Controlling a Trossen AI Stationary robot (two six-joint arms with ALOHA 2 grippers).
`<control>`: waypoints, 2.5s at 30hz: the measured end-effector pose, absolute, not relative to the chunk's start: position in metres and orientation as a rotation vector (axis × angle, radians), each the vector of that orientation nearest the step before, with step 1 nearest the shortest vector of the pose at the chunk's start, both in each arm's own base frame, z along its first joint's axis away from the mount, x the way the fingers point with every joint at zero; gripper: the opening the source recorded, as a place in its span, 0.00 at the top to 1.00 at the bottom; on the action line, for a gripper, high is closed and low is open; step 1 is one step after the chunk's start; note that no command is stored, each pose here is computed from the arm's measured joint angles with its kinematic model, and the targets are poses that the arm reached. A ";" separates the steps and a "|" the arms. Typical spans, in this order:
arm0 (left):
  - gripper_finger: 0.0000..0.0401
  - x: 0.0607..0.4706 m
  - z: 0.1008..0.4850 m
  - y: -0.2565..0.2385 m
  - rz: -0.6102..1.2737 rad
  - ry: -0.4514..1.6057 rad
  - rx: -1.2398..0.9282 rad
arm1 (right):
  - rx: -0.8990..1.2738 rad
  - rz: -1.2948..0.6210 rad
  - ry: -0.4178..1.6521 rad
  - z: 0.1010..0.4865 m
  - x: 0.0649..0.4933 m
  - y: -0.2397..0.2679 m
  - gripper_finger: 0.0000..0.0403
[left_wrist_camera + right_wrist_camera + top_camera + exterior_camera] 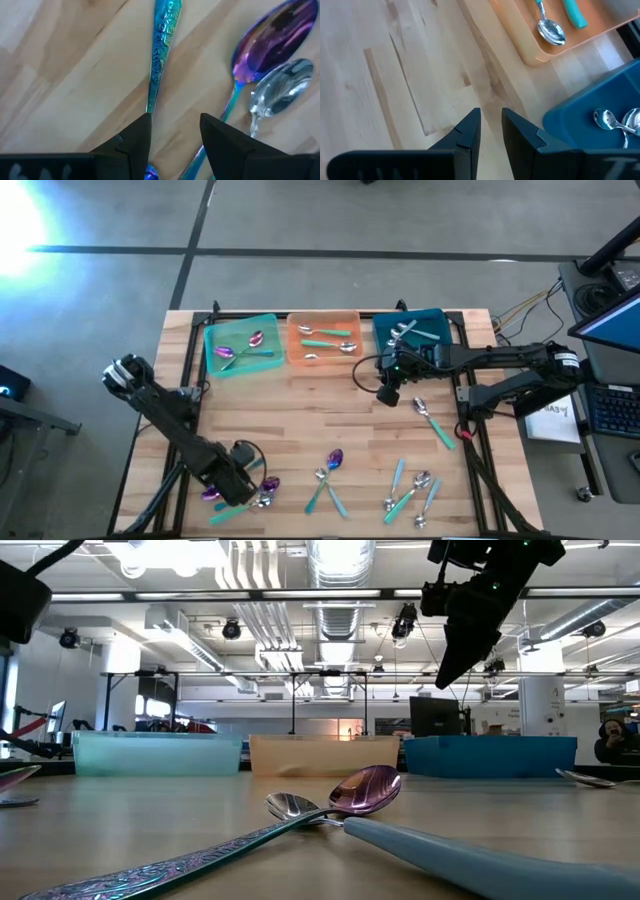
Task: Sort silverware by color (type)
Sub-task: Put the blue spoon into the green bin
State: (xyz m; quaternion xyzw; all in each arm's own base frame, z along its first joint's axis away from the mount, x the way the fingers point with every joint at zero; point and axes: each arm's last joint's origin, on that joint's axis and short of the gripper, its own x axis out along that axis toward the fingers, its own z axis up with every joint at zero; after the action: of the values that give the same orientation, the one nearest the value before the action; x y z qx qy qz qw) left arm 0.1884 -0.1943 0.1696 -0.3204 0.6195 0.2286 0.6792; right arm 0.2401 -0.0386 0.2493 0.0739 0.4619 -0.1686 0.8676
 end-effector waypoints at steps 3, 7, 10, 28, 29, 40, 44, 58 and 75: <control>0.62 0.189 0.160 -0.196 0.575 1.447 -0.662 | 0.152 -0.352 0.967 0.249 0.240 -0.039 0.83; 0.62 0.191 0.149 -0.198 0.597 1.474 -0.631 | 0.153 -0.352 0.967 0.249 0.240 -0.039 0.83; 0.62 0.190 0.142 -0.198 0.613 1.492 -0.614 | 0.155 -0.352 0.967 0.249 0.240 -0.039 0.83; 0.99 0.192 0.141 -0.196 0.652 1.486 -0.740 | 0.151 -0.350 0.968 0.249 0.240 -0.039 0.83; 0.99 0.191 0.142 -0.193 0.665 1.478 -0.734 | 0.147 -0.349 0.969 0.249 0.240 -0.039 0.83; 1.00 0.201 0.192 -0.135 0.757 1.190 -0.589 | 0.146 -0.348 0.969 0.249 0.240 -0.039 0.83; 1.00 0.202 0.212 -0.100 0.812 1.102 -0.501 | 0.146 -0.348 0.969 0.249 0.240 -0.039 0.83; 1.00 0.187 0.261 0.039 1.033 0.987 -0.294 | 0.153 -0.353 0.967 0.249 0.240 -0.039 0.83; 0.91 0.166 0.255 0.146 1.147 1.056 -0.311 | 0.180 -0.375 0.962 0.249 0.240 -0.039 0.83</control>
State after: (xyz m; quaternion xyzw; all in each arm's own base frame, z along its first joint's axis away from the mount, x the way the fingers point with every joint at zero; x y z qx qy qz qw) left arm 0.1661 0.1461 0.2551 -0.1395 0.4741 0.5150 0.7004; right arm 0.2400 -0.0388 0.2491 0.0857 0.4591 -0.1790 0.8659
